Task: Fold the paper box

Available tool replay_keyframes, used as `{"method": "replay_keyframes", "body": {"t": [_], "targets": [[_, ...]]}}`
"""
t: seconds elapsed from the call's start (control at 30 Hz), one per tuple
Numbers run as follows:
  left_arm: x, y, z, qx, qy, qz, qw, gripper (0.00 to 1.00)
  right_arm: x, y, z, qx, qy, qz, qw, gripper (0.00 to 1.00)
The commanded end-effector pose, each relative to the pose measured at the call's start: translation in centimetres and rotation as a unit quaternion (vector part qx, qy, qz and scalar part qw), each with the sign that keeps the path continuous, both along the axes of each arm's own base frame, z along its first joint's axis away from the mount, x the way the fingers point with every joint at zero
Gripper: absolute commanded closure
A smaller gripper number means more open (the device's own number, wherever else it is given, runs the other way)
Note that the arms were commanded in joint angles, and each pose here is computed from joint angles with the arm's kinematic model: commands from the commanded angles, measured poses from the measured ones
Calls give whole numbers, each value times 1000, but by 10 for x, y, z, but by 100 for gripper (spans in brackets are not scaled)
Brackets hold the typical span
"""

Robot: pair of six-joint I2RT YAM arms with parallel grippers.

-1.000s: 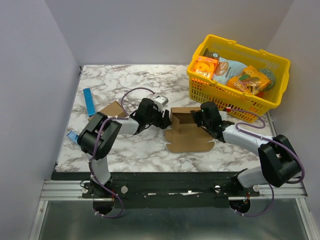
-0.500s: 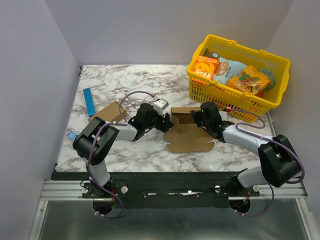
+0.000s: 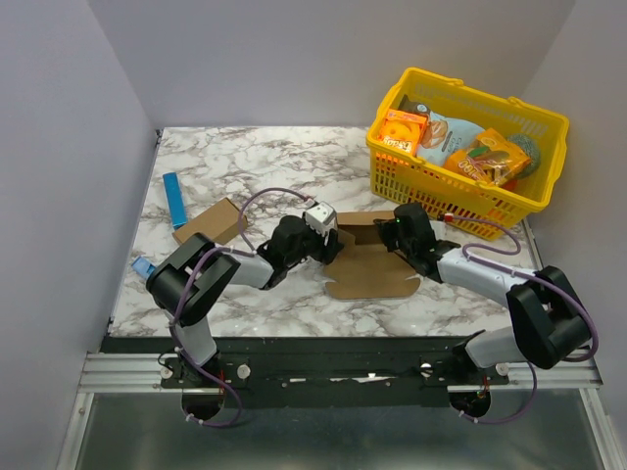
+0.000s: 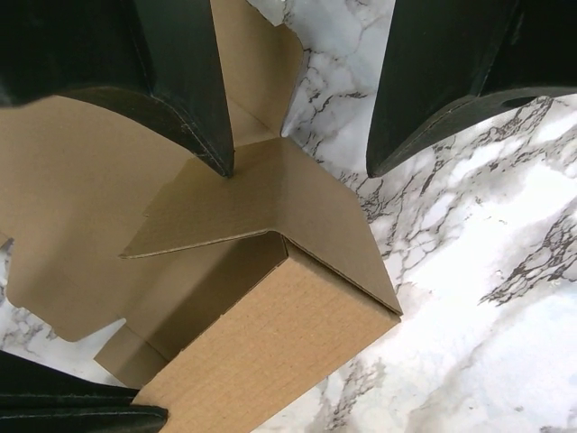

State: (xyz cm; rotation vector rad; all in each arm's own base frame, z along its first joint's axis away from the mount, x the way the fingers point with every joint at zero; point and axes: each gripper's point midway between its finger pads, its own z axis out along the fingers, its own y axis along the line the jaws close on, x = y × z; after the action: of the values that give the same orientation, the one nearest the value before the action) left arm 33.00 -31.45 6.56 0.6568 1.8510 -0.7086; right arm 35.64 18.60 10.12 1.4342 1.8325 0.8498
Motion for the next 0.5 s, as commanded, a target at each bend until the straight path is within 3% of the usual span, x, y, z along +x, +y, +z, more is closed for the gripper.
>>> {"method": "replay_keyframes", "body": {"t": [0.0,0.47], "targets": [[16,5,32,-30,-79,58,995,31,-40,-27,-60,-90,97,7,991,99],[28,5,35,-47,-119,125,984,37,-42,-29,-63,-93,102,4,990,100]]}}
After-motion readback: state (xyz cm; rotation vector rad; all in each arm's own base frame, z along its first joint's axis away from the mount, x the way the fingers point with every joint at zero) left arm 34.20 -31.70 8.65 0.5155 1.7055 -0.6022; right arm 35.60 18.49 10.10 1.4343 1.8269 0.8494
